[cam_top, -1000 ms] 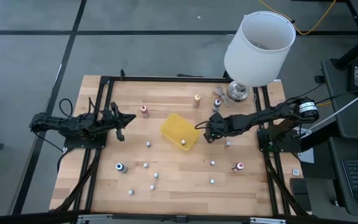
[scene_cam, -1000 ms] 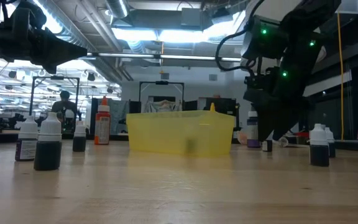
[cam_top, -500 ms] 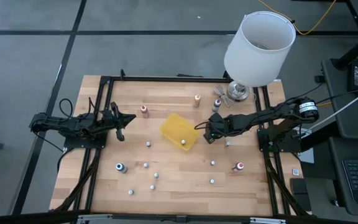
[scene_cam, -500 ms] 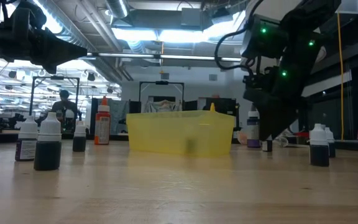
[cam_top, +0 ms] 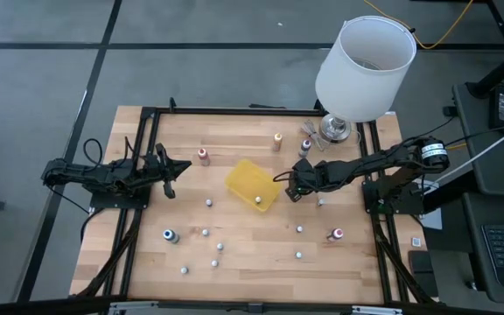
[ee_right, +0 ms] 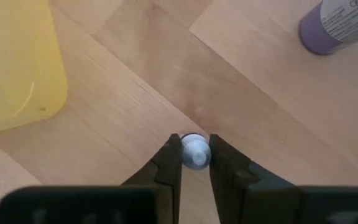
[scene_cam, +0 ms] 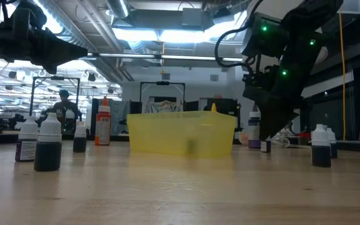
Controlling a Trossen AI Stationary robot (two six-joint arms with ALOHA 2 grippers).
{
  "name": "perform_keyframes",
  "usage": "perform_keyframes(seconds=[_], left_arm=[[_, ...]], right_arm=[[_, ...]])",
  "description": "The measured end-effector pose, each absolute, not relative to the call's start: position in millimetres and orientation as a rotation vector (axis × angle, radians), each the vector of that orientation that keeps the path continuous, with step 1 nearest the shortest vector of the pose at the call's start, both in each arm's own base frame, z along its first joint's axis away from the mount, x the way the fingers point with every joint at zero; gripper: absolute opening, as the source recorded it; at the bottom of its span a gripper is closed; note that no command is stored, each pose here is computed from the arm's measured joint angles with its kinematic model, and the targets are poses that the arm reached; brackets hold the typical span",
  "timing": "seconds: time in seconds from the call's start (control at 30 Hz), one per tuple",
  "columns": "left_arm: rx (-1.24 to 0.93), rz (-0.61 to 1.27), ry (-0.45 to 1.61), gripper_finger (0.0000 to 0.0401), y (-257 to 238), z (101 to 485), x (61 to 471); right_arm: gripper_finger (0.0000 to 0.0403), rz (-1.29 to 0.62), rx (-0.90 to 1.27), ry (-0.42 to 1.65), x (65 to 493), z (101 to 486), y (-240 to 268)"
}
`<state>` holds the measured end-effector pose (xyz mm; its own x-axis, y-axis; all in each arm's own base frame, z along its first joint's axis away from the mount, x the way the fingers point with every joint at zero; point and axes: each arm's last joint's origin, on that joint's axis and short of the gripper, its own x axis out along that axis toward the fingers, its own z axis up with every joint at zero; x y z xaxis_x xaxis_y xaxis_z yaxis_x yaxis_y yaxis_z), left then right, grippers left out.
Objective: Pick & Place food coloring
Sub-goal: Put the small red food coloring bottle into the yellow bin
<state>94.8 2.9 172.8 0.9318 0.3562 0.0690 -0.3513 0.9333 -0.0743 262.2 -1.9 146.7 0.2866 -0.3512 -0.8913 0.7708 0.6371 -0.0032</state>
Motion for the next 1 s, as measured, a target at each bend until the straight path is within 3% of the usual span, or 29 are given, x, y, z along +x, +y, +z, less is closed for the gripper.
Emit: perform_keyframes(seconds=[0.2,0.4,0.73,1.0], left_arm=[[-0.061,0.363,-0.082,0.0012,3,173,95],[-0.061,0.363,-0.082,0.0009,3,173,95],[-0.061,0.362,-0.082,0.0012,3,173,95],[-0.061,0.361,-0.082,0.0009,3,173,95]], right_arm=[[0.008,-0.756,0.494,1.044,262,151,-1],[0.0063,-0.701,0.42,1.101,262,170,0],[0.0073,-0.557,0.26,1.186,273,218,1],[0.007,-0.457,0.183,1.099,296,267,3]])
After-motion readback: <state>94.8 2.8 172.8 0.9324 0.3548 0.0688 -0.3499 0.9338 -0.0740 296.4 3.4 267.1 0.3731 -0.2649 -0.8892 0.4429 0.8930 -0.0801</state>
